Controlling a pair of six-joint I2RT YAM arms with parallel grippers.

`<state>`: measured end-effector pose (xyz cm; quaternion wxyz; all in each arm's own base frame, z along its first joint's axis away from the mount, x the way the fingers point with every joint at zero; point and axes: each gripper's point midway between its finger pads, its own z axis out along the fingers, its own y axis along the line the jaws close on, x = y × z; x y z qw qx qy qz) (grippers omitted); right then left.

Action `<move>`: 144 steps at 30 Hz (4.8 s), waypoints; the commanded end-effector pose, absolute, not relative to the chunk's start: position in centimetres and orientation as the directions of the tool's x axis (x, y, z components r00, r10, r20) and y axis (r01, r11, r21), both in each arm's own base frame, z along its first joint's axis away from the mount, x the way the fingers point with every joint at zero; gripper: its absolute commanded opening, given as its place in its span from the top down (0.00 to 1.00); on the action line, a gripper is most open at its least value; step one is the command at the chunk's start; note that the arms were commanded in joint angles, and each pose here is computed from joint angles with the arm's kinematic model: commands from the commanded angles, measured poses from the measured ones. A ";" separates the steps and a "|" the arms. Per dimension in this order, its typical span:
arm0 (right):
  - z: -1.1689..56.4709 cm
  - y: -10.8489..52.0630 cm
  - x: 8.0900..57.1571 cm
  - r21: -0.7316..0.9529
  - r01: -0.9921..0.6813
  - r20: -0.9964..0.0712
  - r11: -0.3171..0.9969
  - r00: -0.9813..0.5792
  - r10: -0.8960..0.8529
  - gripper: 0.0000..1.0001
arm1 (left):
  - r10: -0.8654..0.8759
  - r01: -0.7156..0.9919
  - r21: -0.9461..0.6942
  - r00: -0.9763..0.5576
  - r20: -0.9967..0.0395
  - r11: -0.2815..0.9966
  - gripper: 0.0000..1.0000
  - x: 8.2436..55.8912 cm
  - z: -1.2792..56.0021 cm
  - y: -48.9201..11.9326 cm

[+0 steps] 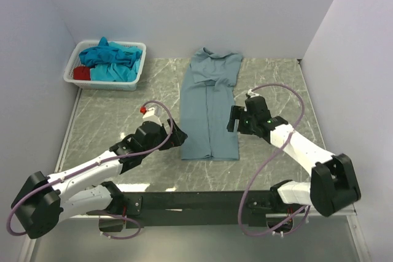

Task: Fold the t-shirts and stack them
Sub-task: Fold the tshirt

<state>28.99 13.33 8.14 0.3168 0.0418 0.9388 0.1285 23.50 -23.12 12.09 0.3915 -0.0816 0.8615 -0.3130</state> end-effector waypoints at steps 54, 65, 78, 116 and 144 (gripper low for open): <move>0.8 14.4 15.8 0.374 0.043 -0.243 0.927 -0.959 0.142 1.00 | -0.221 0.032 -0.555 -0.897 -0.382 0.831 0.99 17.6 3.1 -25.4; 3.9 15.7 14.0 0.489 0.008 -0.309 0.872 -0.934 0.182 1.00 | -0.232 0.053 -0.597 -0.891 -0.391 0.800 0.96 16.2 4.8 -25.2; 12.2 14.3 24.4 0.410 0.027 -0.597 0.911 -0.748 0.291 1.00 | -0.322 0.142 -0.546 -0.677 -0.662 0.825 0.89 25.9 13.2 -27.2; 12.9 11.0 46.7 0.373 0.178 -0.654 0.910 -0.646 0.394 1.00 | -0.292 0.176 -0.525 -0.666 -0.686 0.833 0.98 49.2 12.3 -29.9; 12.5 11.8 37.5 0.442 0.099 -0.622 0.892 -0.683 0.384 0.32 | -0.332 0.145 -0.657 -0.771 -0.544 0.740 0.01 38.9 12.1 -26.8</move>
